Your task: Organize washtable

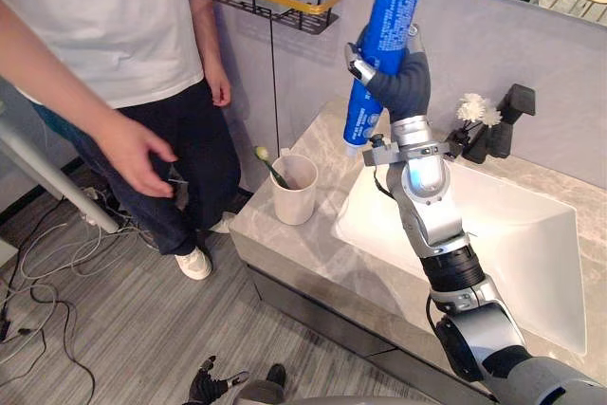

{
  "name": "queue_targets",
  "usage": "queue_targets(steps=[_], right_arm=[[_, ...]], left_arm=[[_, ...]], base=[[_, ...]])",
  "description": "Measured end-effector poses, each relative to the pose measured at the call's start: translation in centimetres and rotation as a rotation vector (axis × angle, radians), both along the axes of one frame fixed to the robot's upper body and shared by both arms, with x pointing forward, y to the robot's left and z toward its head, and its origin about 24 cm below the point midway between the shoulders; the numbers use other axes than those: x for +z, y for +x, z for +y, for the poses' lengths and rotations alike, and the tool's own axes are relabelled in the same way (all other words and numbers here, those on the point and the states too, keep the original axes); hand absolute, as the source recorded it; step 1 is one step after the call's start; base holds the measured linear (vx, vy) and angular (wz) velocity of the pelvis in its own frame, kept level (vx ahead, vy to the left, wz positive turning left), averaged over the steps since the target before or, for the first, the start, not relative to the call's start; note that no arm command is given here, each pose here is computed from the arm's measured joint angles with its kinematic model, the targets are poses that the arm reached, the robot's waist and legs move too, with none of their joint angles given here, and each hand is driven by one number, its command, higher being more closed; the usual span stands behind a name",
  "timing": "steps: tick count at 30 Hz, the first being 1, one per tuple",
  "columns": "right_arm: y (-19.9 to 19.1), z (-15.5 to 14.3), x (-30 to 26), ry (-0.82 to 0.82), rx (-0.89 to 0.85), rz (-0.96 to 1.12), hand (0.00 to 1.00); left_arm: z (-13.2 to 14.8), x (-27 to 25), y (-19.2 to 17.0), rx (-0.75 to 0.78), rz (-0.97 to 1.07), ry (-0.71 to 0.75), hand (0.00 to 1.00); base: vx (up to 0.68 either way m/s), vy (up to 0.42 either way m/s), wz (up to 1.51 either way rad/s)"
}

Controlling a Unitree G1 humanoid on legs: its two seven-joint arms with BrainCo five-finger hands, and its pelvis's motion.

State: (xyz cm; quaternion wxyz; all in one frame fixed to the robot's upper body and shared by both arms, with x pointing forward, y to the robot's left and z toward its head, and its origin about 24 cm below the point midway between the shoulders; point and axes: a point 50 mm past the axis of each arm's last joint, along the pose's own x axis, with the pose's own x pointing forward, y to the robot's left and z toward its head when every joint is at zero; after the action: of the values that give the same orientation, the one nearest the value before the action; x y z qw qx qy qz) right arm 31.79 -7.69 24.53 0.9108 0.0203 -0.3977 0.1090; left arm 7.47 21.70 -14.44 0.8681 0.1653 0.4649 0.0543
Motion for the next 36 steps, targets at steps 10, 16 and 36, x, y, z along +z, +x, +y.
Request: queue_targets(steps=[10,16,36], right_arm=[[1.1,1.5,-0.1,-0.004,0.024,0.054,1.0],[1.4,2.4,-0.9,-0.025,0.041,0.096,1.0],[1.6,2.5,-3.6,-0.048,0.04,0.195,1.0]], left_arm=[[-0.1,0.2,0.8,-0.031,-0.017,0.007,0.0],[-0.1,0.4,1.1,-0.031,-0.035,0.008,0.0],[-0.3,0.4,1.3,-0.029,-0.043,0.017,0.0]], base=[[-0.01,-0.007,0.08],[-0.03,-0.003,0.0],[-0.01,0.0,-0.01]])
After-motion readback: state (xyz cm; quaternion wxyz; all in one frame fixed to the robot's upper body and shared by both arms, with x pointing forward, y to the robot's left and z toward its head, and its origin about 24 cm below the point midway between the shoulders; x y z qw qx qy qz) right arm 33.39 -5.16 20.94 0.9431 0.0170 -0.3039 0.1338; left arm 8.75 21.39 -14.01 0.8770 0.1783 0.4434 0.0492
